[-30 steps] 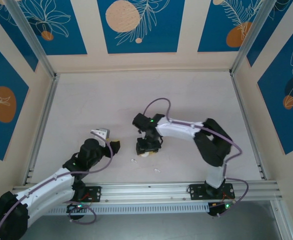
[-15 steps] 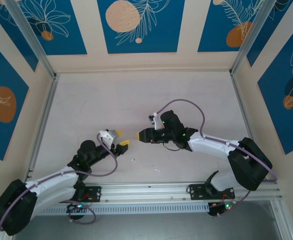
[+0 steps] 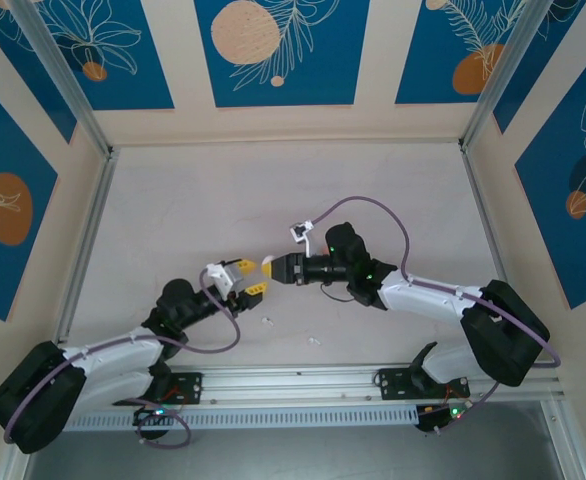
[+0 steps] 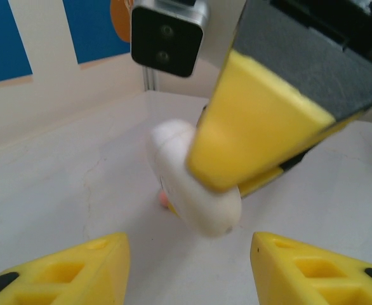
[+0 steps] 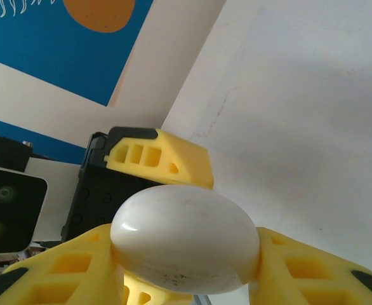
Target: Insert wireless bluetooth earbuds into charging case
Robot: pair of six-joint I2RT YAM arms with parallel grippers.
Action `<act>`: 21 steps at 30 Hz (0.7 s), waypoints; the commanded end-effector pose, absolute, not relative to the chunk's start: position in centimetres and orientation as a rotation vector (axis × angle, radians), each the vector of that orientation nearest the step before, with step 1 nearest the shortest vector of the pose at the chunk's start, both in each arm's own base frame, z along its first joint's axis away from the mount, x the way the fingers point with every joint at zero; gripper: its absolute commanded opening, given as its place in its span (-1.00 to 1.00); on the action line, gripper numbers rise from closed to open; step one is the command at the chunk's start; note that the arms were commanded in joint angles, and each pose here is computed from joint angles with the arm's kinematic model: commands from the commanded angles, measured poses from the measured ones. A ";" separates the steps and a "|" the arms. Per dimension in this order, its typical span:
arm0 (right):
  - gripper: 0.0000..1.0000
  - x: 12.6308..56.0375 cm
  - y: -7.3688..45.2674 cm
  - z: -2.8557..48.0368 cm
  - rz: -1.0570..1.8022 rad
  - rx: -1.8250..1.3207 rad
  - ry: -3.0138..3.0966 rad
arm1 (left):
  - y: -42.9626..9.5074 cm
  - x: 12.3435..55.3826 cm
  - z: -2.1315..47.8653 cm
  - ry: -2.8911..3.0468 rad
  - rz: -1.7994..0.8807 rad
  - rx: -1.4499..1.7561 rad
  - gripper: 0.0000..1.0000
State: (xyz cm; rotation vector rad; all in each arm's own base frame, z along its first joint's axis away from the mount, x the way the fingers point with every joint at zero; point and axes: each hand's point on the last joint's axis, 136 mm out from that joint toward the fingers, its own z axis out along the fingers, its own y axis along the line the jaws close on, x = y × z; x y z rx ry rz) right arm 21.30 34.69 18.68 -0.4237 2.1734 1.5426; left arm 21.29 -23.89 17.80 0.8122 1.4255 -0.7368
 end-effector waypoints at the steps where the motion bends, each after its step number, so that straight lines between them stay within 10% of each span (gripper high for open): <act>1: -0.27 20.8 35.0 19.9 1.575 -0.444 2.123 | -24.5 21.3 20.8 1.333 -0.778 0.769 0.03; 21: -0.05 19.5 35.7 20.0 1.595 -0.483 2.115 | -25.1 22.0 21.7 1.334 -0.831 0.723 -0.52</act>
